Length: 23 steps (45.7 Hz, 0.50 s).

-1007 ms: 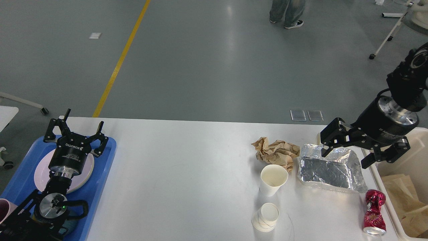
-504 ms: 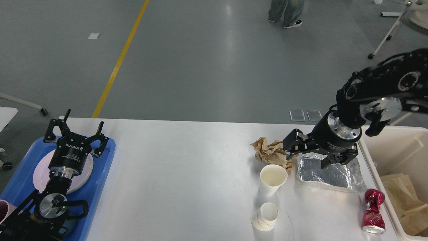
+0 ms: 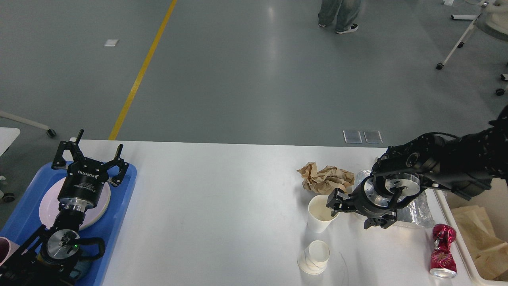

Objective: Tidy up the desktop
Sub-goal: 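Lower the right gripper and grasp the farther white paper cup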

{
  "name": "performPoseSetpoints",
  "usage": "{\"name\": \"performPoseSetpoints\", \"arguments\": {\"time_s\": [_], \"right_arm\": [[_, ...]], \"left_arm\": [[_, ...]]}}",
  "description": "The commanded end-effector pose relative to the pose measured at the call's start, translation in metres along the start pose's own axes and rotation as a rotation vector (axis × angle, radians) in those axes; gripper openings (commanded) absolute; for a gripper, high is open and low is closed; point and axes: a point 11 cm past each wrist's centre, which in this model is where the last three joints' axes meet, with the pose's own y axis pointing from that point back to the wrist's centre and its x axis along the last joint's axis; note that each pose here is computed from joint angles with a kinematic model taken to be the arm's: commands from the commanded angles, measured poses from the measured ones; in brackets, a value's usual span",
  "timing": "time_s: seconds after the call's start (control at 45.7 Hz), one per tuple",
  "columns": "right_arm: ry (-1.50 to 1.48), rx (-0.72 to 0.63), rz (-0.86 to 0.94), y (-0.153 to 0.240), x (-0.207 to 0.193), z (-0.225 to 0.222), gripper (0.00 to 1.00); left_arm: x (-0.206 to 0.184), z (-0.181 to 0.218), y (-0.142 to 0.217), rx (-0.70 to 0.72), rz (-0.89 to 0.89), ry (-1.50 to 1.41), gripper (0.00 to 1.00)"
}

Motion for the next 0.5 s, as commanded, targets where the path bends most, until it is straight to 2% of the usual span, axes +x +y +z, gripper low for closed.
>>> {"name": "performPoseSetpoints", "arguments": {"time_s": [0.0,0.153,0.241,0.394,0.482], "right_arm": [[-0.047,0.009,0.016,-0.010,-0.002,0.000,0.84],[-0.090,0.038,0.030,-0.010,-0.001,-0.007,0.82],[-0.106,0.051,0.035,-0.014,-0.002,-0.010,0.73],[-0.107,0.055,0.020,-0.022,-0.010,-0.012,0.31],[-0.108,0.056,0.020,-0.023,-0.011,-0.012,0.16]], "left_arm": [[0.000,0.000,0.000,0.000,0.001,0.000,0.96],[0.000,0.000,0.000,0.000,0.001,0.000,0.96],[0.000,0.000,0.000,0.000,-0.001,0.000,0.96],[0.000,0.000,0.000,0.000,0.001,0.000,0.96],[0.000,0.000,0.000,0.000,-0.001,0.000,0.96]]}}
